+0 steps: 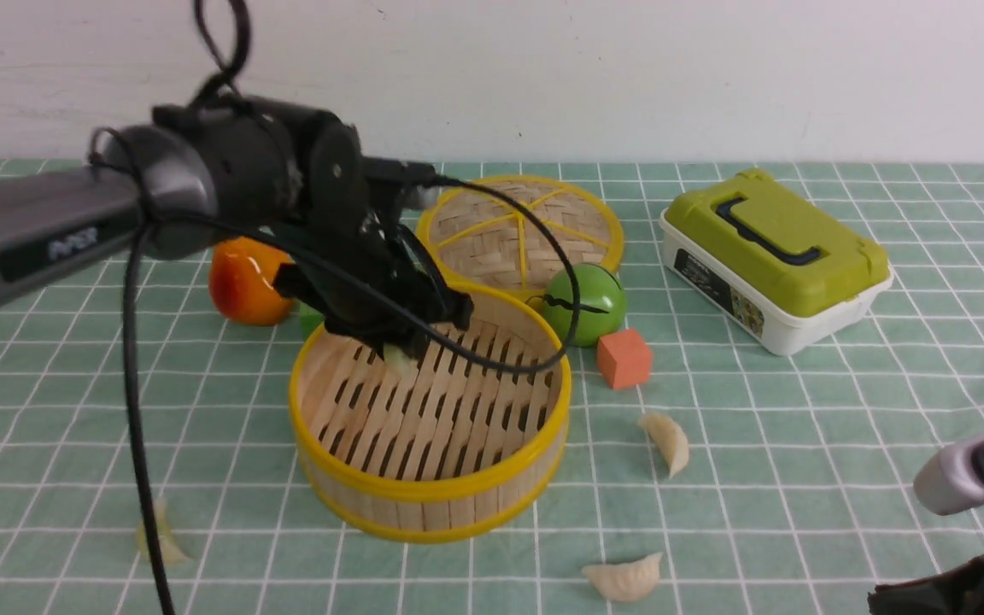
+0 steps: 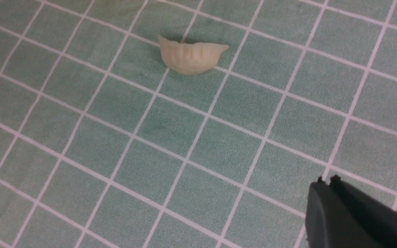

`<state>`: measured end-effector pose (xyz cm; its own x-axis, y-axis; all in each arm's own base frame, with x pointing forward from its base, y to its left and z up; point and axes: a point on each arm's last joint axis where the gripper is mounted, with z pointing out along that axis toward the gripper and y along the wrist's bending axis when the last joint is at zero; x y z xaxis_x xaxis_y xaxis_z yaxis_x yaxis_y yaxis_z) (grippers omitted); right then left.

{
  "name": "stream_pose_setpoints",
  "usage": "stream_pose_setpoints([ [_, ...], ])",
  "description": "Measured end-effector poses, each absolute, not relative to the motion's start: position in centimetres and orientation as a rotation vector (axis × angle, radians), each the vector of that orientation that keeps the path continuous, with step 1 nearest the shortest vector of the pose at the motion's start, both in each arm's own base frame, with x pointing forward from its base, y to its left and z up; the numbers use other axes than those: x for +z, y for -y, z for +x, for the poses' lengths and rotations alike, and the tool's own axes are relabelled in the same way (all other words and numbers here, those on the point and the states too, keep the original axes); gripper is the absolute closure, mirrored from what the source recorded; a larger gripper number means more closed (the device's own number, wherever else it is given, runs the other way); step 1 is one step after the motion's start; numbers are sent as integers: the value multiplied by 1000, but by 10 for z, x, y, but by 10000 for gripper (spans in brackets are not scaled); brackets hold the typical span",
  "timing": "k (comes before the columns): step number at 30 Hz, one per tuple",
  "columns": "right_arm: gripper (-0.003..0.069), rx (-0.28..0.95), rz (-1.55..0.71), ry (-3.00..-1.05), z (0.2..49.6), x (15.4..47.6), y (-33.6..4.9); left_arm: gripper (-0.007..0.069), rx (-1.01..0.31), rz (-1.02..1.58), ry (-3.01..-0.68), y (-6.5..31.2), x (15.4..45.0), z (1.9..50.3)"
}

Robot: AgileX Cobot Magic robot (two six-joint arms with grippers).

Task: Put the dumplings into the steamer on the table with the blue tablecloth.
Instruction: 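Place the dumpling into the bamboo steamer basket with the left gripper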

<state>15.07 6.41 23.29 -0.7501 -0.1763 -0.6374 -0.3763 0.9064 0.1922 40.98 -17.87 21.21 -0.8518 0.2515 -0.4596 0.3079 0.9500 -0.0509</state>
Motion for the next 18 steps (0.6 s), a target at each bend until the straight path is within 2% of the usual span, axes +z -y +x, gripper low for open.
stream_pose_setpoints([
  [2,652,410,-394,-2424,151,233,-64,420,-119,440,-2649,180,194,414],
  [5,650,410,-394,-2424,151,233,-64,421,-100,455,-2626,180,192,417],
  [10,650,408,-401,-2422,151,233,-64,326,-105,404,-2629,180,190,419],
  [11,650,406,-407,-2421,151,233,-64,270,-113,342,-2649,179,194,419],
  [13,650,406,-407,-2421,151,233,-64,229,-112,286,-2664,178,207,416],
  [15,650,406,-408,-2420,151,233,-64,211,-103,251,-2654,173,234,409],
  [16,650,406,-408,-2420,151,233,-64,210,-101,249,-2654,173,234,409],
  [17,650,409,-406,-2421,151,233,-64,209,-93,222,-2627,165,267,397],
  [18,649,411,-405,-2423,150,233,-64,209,-91,208,-2612,161,287,388],
])
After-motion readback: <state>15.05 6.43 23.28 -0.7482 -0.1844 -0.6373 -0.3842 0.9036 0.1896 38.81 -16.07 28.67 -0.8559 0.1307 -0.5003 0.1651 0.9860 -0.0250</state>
